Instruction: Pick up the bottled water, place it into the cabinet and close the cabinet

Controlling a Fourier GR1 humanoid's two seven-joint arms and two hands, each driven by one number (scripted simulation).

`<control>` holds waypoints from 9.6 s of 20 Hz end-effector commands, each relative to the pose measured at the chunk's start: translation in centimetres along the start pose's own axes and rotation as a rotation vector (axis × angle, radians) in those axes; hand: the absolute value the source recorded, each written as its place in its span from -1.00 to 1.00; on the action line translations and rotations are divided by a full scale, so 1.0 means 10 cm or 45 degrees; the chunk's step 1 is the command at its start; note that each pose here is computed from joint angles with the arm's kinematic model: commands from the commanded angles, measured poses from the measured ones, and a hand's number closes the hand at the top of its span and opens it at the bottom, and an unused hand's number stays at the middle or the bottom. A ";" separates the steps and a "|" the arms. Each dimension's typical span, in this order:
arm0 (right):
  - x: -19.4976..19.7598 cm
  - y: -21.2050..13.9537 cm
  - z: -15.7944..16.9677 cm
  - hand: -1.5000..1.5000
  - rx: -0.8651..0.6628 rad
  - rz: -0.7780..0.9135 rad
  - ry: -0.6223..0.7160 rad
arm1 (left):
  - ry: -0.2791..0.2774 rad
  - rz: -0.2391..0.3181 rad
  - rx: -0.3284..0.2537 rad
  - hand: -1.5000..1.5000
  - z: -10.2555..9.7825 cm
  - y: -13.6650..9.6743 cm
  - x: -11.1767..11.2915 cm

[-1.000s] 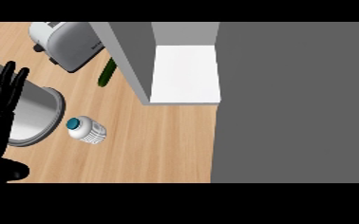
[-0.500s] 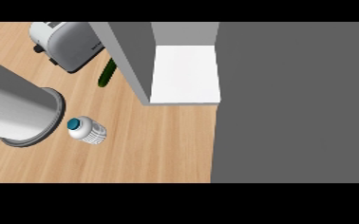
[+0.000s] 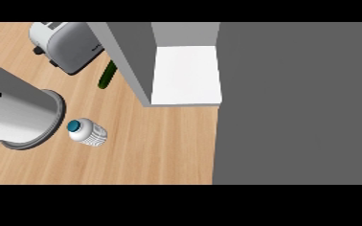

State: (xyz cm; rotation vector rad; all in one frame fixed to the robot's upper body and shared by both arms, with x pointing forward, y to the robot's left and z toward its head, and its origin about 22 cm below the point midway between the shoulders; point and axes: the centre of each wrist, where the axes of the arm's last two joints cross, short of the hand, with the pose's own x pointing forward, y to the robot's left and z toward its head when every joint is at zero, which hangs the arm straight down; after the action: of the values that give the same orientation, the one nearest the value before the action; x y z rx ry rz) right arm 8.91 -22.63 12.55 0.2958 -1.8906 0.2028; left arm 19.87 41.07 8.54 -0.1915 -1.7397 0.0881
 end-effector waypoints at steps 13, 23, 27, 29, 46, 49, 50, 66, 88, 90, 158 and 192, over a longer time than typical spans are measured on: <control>0.40 0.15 0.27 -1.00 0.047 0.020 -0.057 | 0.322 0.145 0.047 -1.00 -0.11 0.08 -1.24; 0.39 0.19 0.36 -1.00 0.041 0.009 -0.068 | 0.382 0.188 0.004 -1.00 -0.04 0.10 -1.90; 0.39 0.18 0.38 -1.00 0.053 -0.025 -0.073 | 0.336 0.225 -0.026 -1.00 0.10 0.04 -2.12; 0.35 0.20 0.38 -1.00 0.036 0.008 -0.054 | 0.325 0.219 -0.046 -1.00 0.10 -0.06 -2.23; 0.31 0.21 0.50 -1.00 0.024 0.010 -0.054 | 0.105 -0.046 -0.100 1.00 0.08 -0.19 -2.40; 0.27 0.22 0.53 -1.00 0.013 0.006 -0.054 | 0.051 -0.092 -0.125 1.00 0.02 -0.09 -2.31; 0.38 0.20 0.50 -1.00 0.016 -0.010 -0.056 | 0.028 -0.082 -0.134 1.00 0.03 -0.31 -2.46; 0.25 0.23 0.51 -1.00 0.002 -0.024 -0.030 | -0.023 -0.120 -0.179 1.00 -0.39 -1.68 -2.66; 0.26 0.11 0.66 -1.00 -0.047 -0.019 -0.039 | 0.066 -0.244 -0.042 1.00 -1.55 -2.98 -1.74; 0.29 0.12 0.63 -1.00 -0.009 -0.022 -0.048 | 0.079 -0.251 -0.013 1.00 -1.69 -3.03 -1.65; 0.38 0.19 0.68 -1.00 0.038 0.071 -0.040 | -0.038 0.294 -0.171 -1.00 -0.11 -2.57 -1.63; 0.19 0.47 -0.04 1.00 1.015 0.116 0.003 | -0.123 0.259 -0.284 -1.00 0.94 -0.62 -0.83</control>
State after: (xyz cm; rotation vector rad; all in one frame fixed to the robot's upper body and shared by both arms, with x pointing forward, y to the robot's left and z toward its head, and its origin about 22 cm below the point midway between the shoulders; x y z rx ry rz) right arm 7.19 -19.75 12.97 0.7175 -1.7986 0.8154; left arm 11.58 33.18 -0.29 -0.5191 -1.8286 0.0588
